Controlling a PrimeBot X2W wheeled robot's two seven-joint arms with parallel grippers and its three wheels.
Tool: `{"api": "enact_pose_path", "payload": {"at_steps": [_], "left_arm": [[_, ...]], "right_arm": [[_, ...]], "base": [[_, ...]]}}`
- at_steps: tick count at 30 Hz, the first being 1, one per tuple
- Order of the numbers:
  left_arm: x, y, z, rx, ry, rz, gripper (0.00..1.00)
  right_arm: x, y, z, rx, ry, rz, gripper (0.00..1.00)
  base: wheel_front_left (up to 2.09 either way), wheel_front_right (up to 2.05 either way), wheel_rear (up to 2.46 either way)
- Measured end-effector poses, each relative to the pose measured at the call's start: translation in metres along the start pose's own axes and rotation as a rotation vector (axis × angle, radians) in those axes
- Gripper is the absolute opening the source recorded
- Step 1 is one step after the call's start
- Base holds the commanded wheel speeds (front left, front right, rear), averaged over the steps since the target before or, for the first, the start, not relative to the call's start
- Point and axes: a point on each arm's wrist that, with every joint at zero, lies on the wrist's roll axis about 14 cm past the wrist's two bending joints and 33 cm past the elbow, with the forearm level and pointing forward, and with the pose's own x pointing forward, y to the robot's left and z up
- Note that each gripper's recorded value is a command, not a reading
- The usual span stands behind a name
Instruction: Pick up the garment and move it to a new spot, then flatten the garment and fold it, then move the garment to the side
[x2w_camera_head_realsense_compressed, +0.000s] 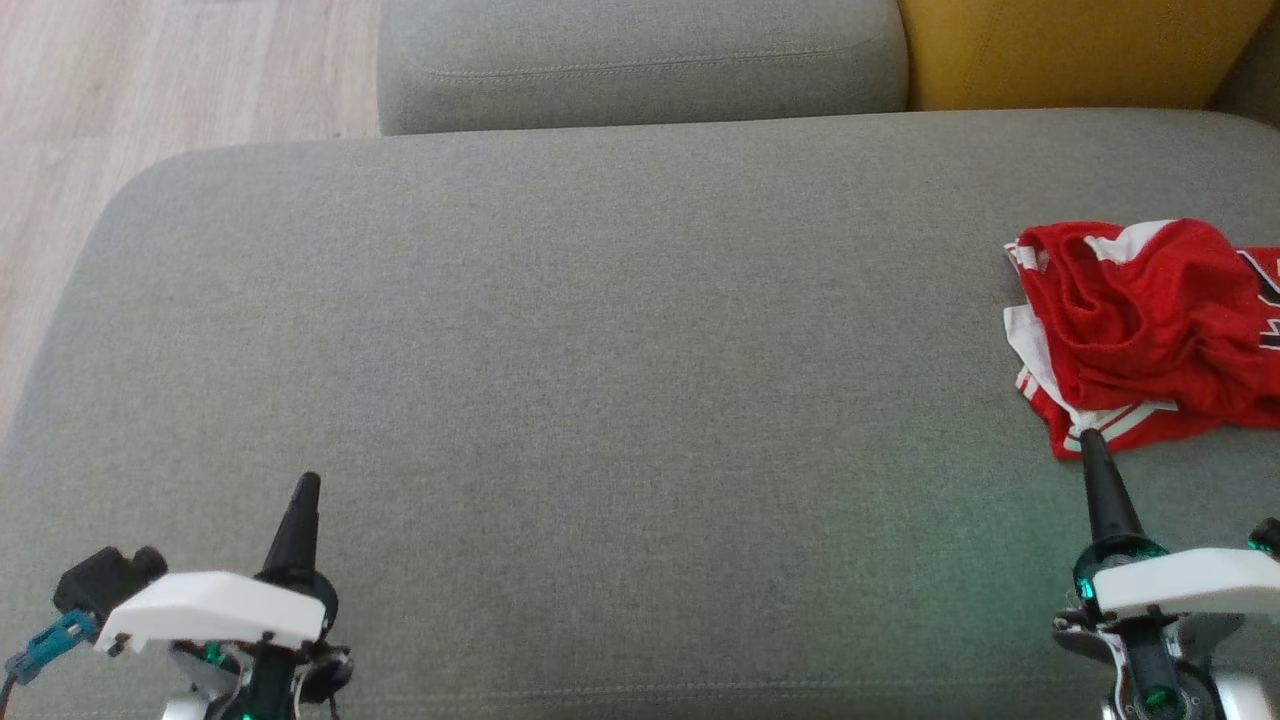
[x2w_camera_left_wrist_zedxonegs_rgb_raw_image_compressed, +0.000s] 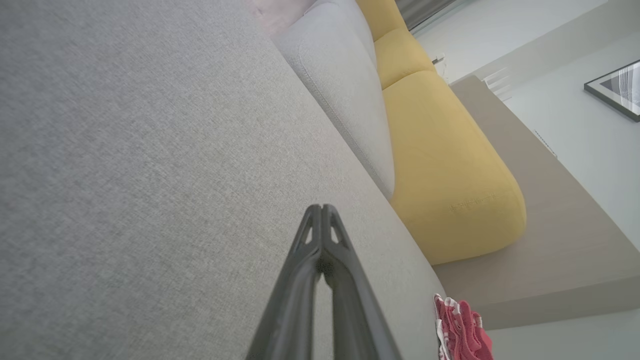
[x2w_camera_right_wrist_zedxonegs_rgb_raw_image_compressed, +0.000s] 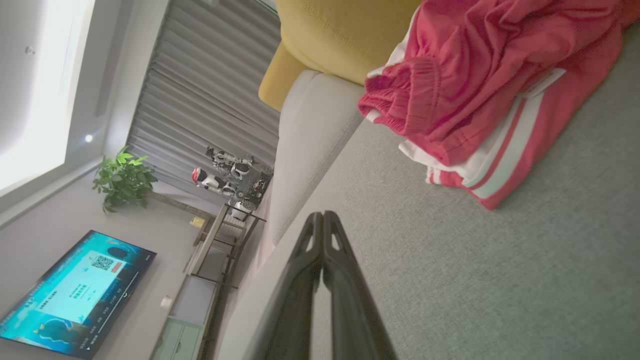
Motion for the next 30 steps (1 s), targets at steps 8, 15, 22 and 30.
{"api": "enact_pose_path", "payload": {"at_steps": [8,15,22,30], "left_arm": [[0.003,-0.003,0.002,-0.101,-0.004,-0.015,0.0],[0.004,-0.002,0.003,-0.188,-0.005,-0.021,0.0],[0.005,-0.004,0.004,-0.265,-0.008,-0.034,0.0],[0.008,-0.009,0.011,-0.365,-0.027,-0.064,0.0]], "right_arm": [[0.003,0.001,0.004,0.093,-0.017,0.008,0.0],[0.003,-0.001,0.006,0.178,-0.029,0.008,0.0],[0.005,-0.001,0.009,0.249,-0.045,0.013,0.0],[0.005,-0.005,0.011,0.344,-0.06,0.011,0.0]], "base": [[0.0,0.0,0.0],[0.0,0.0,0.0],[0.0,0.0,0.0],[0.0,0.0,0.0]]}}
